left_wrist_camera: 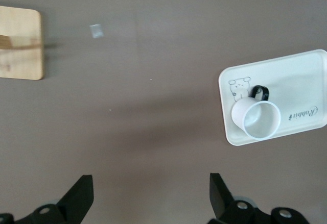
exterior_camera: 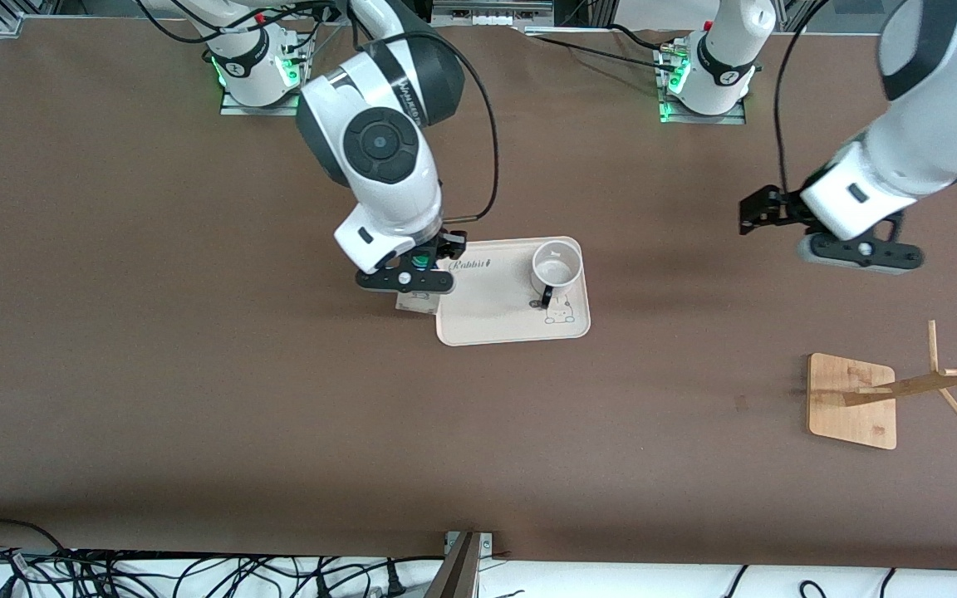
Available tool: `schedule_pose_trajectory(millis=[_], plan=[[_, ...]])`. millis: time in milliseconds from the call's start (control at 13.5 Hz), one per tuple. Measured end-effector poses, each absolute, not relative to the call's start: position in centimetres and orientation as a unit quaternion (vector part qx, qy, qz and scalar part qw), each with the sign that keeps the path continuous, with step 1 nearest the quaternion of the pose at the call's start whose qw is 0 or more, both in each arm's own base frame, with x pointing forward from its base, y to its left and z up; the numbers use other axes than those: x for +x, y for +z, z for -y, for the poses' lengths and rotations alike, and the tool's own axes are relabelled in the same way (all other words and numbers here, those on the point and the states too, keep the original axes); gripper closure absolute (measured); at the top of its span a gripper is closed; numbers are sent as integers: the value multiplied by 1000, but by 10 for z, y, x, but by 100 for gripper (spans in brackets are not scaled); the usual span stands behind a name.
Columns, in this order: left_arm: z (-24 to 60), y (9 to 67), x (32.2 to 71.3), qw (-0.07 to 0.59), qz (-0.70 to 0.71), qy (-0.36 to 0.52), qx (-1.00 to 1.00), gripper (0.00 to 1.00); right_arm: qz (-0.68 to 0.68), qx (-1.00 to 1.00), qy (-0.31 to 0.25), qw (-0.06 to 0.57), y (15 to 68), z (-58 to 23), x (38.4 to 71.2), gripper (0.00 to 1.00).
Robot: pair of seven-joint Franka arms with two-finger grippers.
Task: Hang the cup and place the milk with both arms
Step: 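Lift the carton with the right gripper while the left gripper reaches the mug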
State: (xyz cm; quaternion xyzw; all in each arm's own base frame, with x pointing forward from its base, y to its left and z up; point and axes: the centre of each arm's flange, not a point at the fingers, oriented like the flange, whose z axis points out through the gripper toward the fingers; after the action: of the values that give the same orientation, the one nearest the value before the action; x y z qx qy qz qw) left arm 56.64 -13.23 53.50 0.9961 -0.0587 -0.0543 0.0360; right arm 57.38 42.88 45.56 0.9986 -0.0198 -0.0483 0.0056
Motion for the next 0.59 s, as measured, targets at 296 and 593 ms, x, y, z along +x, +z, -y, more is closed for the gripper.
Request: schedule_pose_trajectory(millis=[296, 593], plan=[[233, 497, 544, 27, 118, -91, 988, 0, 9, 998, -67, 1, 488, -365, 592, 70], [314, 424, 530, 51, 149, -128, 979, 0, -18, 995, -93, -6, 483, -274, 614, 70]])
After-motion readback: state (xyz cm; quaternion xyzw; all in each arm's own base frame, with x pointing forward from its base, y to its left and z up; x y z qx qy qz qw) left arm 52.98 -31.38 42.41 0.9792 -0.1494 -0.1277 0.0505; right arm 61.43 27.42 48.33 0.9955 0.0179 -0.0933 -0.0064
